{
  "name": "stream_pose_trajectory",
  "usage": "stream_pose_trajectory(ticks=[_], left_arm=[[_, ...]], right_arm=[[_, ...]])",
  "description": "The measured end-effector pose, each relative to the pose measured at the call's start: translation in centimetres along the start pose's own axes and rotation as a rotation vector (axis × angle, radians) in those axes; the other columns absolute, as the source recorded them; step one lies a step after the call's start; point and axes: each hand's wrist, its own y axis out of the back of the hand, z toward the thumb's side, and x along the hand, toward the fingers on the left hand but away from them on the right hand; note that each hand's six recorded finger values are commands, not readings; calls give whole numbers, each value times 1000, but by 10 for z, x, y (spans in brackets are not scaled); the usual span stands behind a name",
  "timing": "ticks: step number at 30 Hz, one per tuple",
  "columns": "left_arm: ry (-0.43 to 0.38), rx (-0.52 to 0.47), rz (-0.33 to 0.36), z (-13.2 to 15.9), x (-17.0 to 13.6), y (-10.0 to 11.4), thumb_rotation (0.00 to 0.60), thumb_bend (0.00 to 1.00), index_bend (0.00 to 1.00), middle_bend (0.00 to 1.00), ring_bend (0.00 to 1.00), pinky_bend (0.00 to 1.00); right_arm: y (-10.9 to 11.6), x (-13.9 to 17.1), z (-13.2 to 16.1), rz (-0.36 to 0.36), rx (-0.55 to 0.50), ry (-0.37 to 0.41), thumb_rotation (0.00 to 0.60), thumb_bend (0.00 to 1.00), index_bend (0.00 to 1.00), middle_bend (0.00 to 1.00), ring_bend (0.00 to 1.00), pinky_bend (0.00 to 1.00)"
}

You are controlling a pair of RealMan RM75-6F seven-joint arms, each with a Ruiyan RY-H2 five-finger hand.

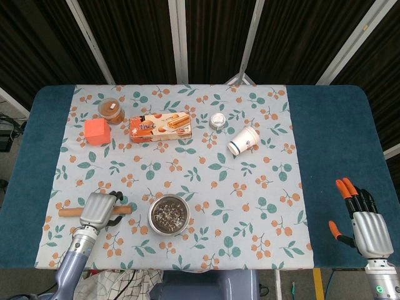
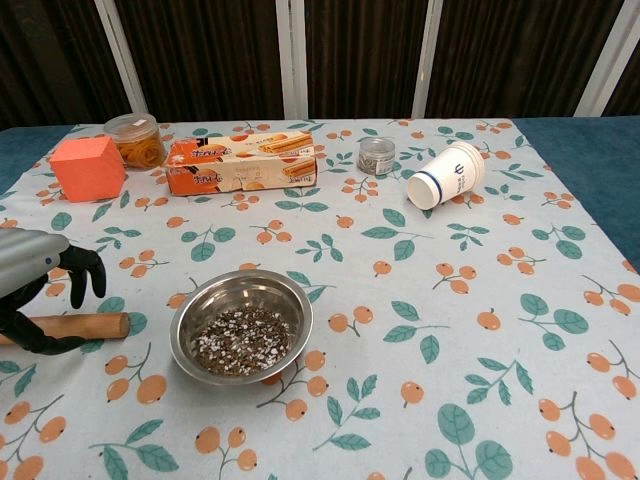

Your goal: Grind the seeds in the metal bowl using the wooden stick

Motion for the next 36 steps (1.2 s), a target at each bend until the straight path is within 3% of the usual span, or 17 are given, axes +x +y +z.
stream_pose_trajectory(ticks=[18, 22, 29, 36], left_arm=[[-18, 3, -29, 14, 6, -9, 600, 401, 416, 458, 795, 895], [-16, 0, -30, 14, 7, -11, 600, 415, 468, 515, 799, 900], [-20, -2, -20, 15, 7, -12, 600, 487, 600, 710, 818, 909], [-43, -36, 31, 19, 6, 0, 600, 575, 629, 737, 832, 917]], right_arm=[[-1, 0, -1, 9, -1, -4, 600, 366, 0, 0, 0, 0], [-1, 0, -1, 6, -1, -4, 600, 367, 0, 0, 0, 0], [0, -1, -1, 2, 0, -3, 600, 367, 0, 0, 0, 0], [0, -1, -1, 1, -1, -5, 600, 367, 0, 0, 0, 0]])
